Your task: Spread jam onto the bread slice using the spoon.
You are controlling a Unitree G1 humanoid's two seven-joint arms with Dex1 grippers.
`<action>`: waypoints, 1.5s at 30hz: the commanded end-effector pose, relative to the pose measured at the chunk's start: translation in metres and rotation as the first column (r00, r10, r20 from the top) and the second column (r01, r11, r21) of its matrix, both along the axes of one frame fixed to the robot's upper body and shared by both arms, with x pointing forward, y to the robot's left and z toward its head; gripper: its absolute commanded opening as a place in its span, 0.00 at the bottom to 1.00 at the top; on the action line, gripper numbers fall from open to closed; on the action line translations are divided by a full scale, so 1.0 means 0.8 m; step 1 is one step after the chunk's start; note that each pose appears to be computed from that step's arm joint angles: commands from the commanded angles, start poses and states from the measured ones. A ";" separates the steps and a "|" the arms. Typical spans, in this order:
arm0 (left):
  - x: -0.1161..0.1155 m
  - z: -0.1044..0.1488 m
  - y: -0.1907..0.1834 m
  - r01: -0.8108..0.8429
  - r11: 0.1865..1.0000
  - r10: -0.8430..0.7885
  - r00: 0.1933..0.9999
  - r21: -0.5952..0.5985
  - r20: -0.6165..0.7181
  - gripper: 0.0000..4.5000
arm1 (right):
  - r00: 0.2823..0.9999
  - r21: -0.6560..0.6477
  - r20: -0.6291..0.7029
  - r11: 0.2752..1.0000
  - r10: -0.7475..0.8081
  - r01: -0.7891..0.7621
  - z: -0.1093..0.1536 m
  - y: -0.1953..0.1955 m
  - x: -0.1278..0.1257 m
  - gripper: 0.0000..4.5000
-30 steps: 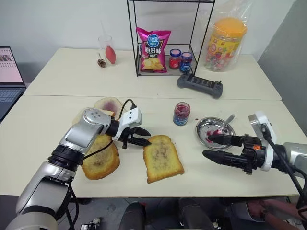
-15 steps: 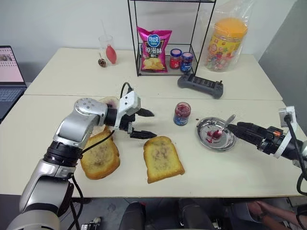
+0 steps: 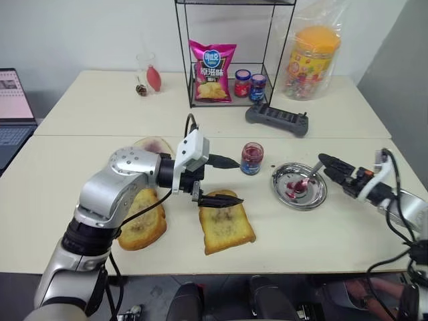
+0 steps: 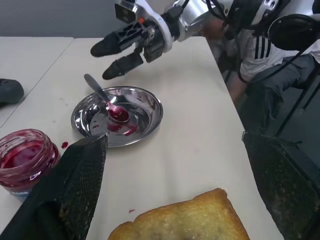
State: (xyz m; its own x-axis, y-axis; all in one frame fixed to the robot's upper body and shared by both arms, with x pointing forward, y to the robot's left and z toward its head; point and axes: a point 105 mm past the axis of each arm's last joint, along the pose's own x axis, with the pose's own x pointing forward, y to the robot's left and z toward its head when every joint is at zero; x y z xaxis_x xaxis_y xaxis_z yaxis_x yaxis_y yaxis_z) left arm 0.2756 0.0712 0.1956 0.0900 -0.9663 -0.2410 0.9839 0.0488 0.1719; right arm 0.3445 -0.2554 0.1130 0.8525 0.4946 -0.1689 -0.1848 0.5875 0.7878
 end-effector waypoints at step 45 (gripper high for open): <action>-0.003 0.024 0.009 -0.075 0.996 0.077 0.995 -0.047 0.055 1.00 | 0.981 0.025 0.179 0.996 0.078 -0.084 0.034 0.002 0.039 0.01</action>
State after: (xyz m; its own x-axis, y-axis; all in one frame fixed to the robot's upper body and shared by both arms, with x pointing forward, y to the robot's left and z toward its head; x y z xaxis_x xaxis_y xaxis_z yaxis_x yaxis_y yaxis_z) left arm 0.2716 0.0730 0.2022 0.1576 -0.9644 -0.2122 0.9770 0.1211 0.1753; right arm 0.3813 -0.2483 0.1036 0.8388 0.5379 -0.0843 -0.2635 0.5365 0.8017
